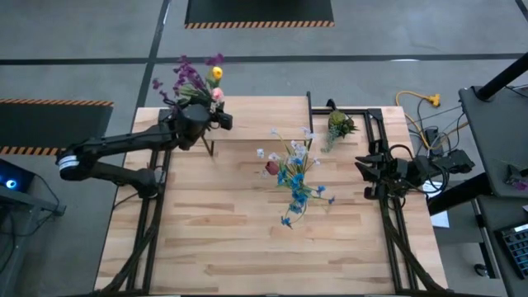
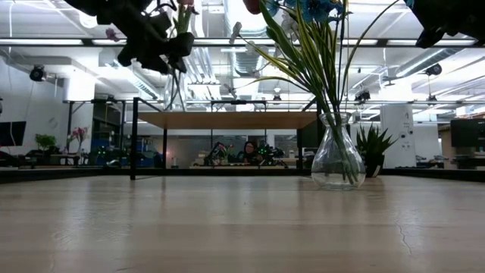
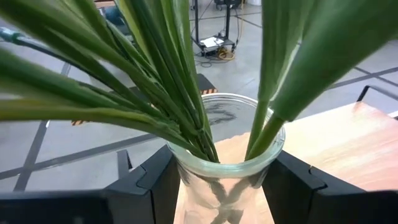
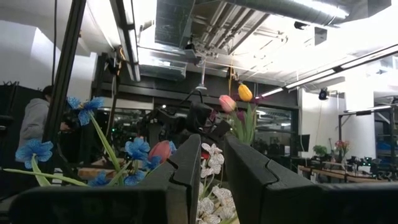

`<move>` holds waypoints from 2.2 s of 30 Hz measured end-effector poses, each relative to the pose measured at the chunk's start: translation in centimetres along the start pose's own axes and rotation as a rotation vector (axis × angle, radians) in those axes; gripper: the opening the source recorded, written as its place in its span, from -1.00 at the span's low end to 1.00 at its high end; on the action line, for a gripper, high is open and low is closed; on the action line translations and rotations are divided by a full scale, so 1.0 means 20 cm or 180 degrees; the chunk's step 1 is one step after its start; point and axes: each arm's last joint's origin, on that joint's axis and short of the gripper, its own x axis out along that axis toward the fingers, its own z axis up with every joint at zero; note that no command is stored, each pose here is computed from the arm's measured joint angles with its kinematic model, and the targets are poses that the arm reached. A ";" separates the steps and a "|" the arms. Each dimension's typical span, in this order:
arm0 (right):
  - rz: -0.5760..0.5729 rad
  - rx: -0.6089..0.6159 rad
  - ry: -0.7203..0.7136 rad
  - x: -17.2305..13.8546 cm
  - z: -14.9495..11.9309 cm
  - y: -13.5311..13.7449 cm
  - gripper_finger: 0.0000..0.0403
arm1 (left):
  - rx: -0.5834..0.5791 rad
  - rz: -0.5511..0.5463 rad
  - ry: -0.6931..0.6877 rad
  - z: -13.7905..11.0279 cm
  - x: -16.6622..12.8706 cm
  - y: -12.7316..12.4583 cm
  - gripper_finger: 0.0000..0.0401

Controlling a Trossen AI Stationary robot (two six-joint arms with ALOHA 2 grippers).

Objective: Pick and place flowers into a vace then onto a shelf
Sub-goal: Put the left crystal vase on the shelf, then put the right crystal vase on the shelf

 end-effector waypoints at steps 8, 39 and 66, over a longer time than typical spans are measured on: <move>-0.0002 0.0000 0.0000 0.00 0.00 0.00 -0.69 | 0.0048 0.0034 0.0043 -0.02 0.03 -0.02 -0.14; 0.0008 -0.0002 0.0027 0.00 0.00 0.00 -0.69 | 0.0433 -0.0022 0.0372 -0.06 -0.07 0.03 0.46; 0.0016 -0.0022 0.0051 0.00 -0.01 0.00 -0.69 | 0.0292 -0.1399 0.0378 -0.45 -0.57 0.09 0.46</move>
